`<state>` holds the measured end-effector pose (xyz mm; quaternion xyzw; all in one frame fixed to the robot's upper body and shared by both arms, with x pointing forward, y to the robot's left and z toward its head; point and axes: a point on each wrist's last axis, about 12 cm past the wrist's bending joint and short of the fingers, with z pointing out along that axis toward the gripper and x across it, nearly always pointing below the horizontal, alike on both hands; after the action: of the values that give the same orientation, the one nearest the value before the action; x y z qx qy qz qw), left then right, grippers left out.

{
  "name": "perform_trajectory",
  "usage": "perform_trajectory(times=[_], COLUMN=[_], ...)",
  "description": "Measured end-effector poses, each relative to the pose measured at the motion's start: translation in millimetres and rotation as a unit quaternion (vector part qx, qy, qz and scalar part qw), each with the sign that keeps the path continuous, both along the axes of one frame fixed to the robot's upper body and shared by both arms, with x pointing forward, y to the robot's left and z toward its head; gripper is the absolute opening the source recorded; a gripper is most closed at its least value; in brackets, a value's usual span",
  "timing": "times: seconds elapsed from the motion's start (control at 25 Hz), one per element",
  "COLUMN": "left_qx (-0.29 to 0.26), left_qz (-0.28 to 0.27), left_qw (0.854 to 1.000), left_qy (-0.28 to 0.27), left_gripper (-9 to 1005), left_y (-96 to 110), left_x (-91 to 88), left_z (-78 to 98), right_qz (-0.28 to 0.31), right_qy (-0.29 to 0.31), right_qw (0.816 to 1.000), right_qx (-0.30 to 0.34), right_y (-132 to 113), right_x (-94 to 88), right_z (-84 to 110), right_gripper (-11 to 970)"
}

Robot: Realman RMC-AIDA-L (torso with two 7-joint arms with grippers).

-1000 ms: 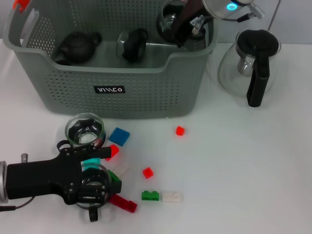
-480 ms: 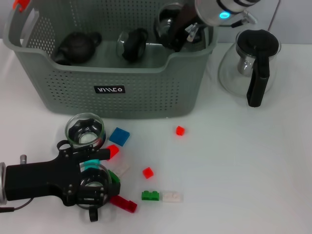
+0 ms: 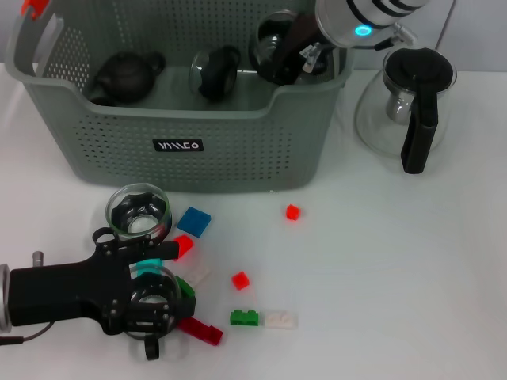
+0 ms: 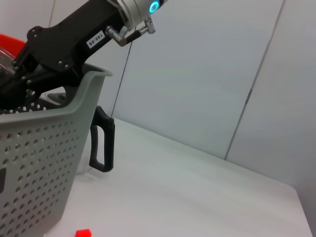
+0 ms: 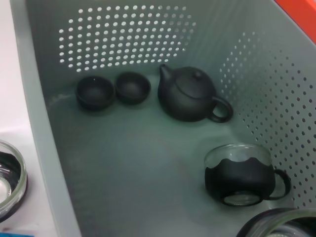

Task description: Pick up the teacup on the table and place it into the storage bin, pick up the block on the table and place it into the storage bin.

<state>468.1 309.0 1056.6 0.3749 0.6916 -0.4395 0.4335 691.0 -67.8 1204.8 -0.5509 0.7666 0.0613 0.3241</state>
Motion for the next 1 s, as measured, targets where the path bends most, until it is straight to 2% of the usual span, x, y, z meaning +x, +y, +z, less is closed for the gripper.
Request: perform_trajectory(times=[1.0], left_qx=[-0.002], left_qz=[0.001], left_qw=[1.0], left_qy=[-0.002], left_gripper=[869], left_y=[-1.7], left_x=[0.5], left_z=[-0.3], right_qz=[-0.009], right_qy=[-0.016], right_qw=[1.0], right_qx=[-0.001], right_y=[1.5], right_x=[-1.3], right_z=[-13.6], right_gripper=[93])
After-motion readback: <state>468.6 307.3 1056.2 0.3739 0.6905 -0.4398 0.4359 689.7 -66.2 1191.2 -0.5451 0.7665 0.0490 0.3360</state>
